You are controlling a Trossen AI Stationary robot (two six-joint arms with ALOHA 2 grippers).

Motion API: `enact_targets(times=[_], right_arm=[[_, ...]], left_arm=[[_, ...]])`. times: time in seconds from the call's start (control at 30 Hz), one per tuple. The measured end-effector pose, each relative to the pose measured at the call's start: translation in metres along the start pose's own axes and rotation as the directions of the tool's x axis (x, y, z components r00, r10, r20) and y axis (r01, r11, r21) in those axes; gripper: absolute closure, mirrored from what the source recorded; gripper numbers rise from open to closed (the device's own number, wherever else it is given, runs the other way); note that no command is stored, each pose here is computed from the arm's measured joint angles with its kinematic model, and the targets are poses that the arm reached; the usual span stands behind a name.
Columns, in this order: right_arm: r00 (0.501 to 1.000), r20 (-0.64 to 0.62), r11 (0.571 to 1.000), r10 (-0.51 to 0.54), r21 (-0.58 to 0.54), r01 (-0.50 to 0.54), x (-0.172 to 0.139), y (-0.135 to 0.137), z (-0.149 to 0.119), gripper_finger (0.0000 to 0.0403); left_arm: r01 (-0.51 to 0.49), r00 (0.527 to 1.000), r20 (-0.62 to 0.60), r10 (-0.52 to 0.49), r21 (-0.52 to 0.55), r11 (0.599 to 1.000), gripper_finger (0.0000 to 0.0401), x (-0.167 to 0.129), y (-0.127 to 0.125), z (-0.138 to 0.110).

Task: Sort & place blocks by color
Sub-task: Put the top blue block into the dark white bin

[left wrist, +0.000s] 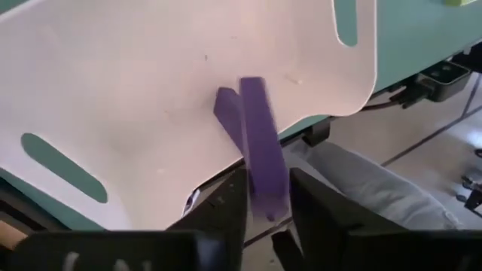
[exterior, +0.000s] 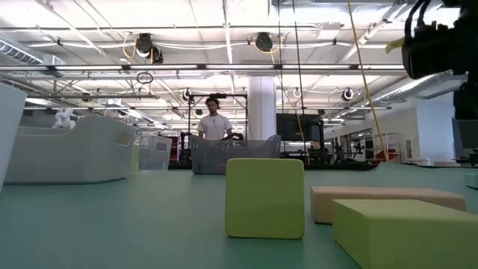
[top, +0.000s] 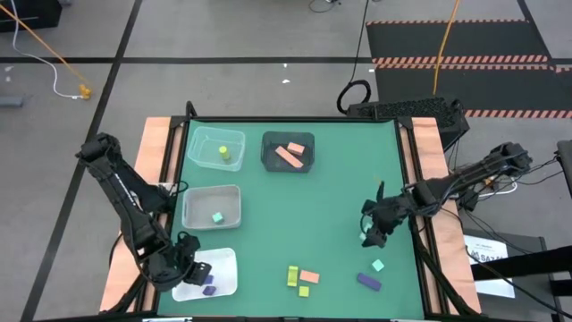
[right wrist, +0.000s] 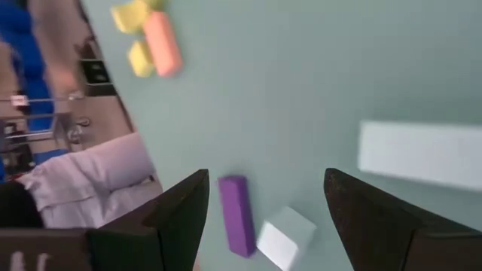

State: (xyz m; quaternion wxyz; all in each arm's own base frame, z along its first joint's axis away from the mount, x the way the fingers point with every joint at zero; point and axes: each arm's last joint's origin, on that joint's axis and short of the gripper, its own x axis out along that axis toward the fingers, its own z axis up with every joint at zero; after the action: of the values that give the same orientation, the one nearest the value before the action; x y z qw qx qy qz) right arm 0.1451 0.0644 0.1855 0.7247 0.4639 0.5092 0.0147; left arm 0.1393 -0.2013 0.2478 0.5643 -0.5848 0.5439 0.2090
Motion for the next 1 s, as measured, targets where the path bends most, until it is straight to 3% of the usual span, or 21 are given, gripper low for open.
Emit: enact_targets(times=[0.2,0.33,0.47,0.6,0.7,0.83,1.0], right_arm=[[0.999,-0.018,0.996,-0.034,0.081,0.035,0.001,-0.002,-0.004,0.0152],[0.999,0.053,0.994,-0.005,0.112,-0.001,0.001,0.002,0.000,0.0152],[0.997,0.082,0.993,0.005,0.117,-0.014,0.001,0.003,0.001,0.0152],[0.995,0.058,0.975,-0.083,0.212,0.069,0.000,-0.005,-0.002,0.0152],[0.979,0.032,0.922,-0.201,0.345,0.178,-0.001,-0.016,-0.006,0.0152],[0.946,-0.003,0.796,-0.323,0.541,0.273,-0.004,-0.027,-0.011,0.0152],[0.930,0.126,0.698,-0.346,0.697,0.165,-0.002,-0.025,-0.005,0.0152]], left_arm=[[-0.042,0.998,-0.038,0.042,0.003,0.999,0.0222,0.000,0.002,-0.001],[-0.050,0.998,-0.044,0.052,0.057,0.997,0.0183,0.000,0.002,-0.001],[-0.049,0.998,-0.044,0.053,0.074,0.996,0.0165,0.000,0.003,-0.001],[-0.059,0.997,-0.037,0.062,0.074,0.996,0.0165,0.000,0.003,0.000],[-0.074,0.997,-0.025,0.076,0.068,0.995,0.0171,0.000,0.005,0.001],[-0.085,0.996,-0.017,0.086,0.052,0.995,0.0182,0.000,0.006,0.002],[-0.135,0.991,0.020,0.134,0.049,0.990,0.0193,-0.001,0.010,0.006]])
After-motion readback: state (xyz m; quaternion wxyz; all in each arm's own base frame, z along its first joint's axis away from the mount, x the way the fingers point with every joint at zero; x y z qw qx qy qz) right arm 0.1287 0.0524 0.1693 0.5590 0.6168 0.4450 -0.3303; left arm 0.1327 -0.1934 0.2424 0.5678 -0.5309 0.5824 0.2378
